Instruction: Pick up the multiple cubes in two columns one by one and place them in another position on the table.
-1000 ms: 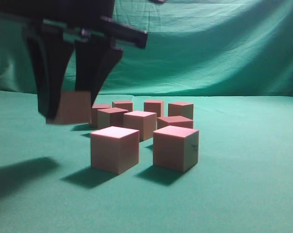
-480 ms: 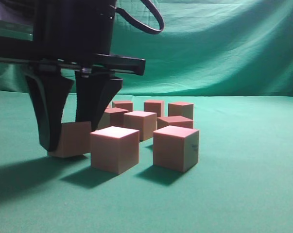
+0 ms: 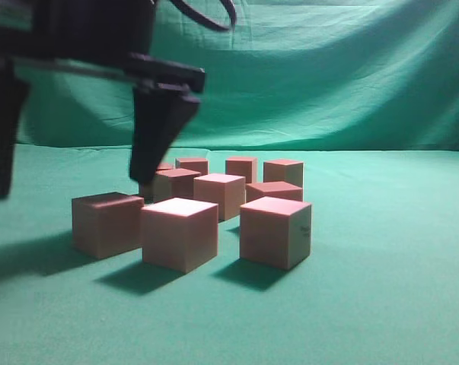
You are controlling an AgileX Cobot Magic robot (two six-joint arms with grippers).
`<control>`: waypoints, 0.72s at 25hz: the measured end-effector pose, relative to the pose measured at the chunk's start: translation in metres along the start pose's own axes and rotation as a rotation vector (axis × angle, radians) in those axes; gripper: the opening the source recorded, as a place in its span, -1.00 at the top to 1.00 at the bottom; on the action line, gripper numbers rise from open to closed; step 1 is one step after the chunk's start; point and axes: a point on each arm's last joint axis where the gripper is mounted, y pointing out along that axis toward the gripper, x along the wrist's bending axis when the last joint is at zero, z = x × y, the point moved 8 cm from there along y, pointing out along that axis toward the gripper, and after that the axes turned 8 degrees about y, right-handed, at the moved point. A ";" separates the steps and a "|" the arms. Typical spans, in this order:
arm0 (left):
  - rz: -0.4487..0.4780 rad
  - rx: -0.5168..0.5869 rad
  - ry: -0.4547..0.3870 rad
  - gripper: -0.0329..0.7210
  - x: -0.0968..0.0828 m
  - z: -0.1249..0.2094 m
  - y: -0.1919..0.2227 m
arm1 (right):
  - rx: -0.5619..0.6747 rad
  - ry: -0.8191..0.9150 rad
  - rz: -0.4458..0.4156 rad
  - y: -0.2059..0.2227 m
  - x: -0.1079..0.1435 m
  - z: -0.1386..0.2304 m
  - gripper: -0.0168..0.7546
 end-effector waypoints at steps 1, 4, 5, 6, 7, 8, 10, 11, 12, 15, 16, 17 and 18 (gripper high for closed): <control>0.000 0.000 0.000 0.91 0.000 0.000 0.000 | -0.014 -0.015 -0.004 -0.007 0.002 -0.006 -0.68; 0.000 0.000 0.000 0.91 0.000 0.000 0.000 | -0.054 -0.046 -0.005 -0.034 0.006 -0.026 -0.74; 0.000 0.000 0.000 0.91 0.000 0.000 0.000 | -0.066 -0.052 0.001 -0.046 0.007 -0.032 -0.60; 0.000 0.000 0.000 0.91 0.000 0.000 0.000 | -0.079 -0.059 0.009 -0.060 0.007 -0.038 -0.51; 0.000 0.000 0.000 0.91 0.000 0.000 0.000 | -0.091 -0.063 0.023 -0.072 0.006 -0.043 -0.38; 0.000 0.000 0.000 0.91 0.000 0.000 0.000 | -0.117 -0.068 0.037 -0.087 0.005 -0.051 -0.24; 0.000 0.000 0.000 0.91 0.000 0.000 0.000 | -0.202 -0.070 0.051 -0.117 0.006 -0.068 0.06; 0.000 0.000 0.000 0.91 0.000 0.000 0.000 | -0.254 -0.067 0.046 -0.135 0.007 -0.076 0.23; 0.000 0.000 0.000 0.91 0.000 0.000 0.000 | -0.296 -0.060 0.038 -0.150 0.009 -0.081 0.42; 0.000 0.000 0.000 0.91 0.000 0.000 0.000 | -0.416 -0.049 0.012 -0.204 0.012 -0.084 0.82; 0.000 0.000 0.000 0.91 0.000 0.000 0.000 | -0.446 -0.038 0.003 -0.220 0.013 -0.082 0.87; 0.000 0.000 0.000 0.91 0.000 0.000 0.000 | -0.482 -0.030 -0.006 -0.239 0.013 -0.078 0.96; 0.000 0.000 0.000 0.91 0.000 0.000 0.000 | -0.518 -0.027 -0.012 -0.259 0.012 -0.072 0.96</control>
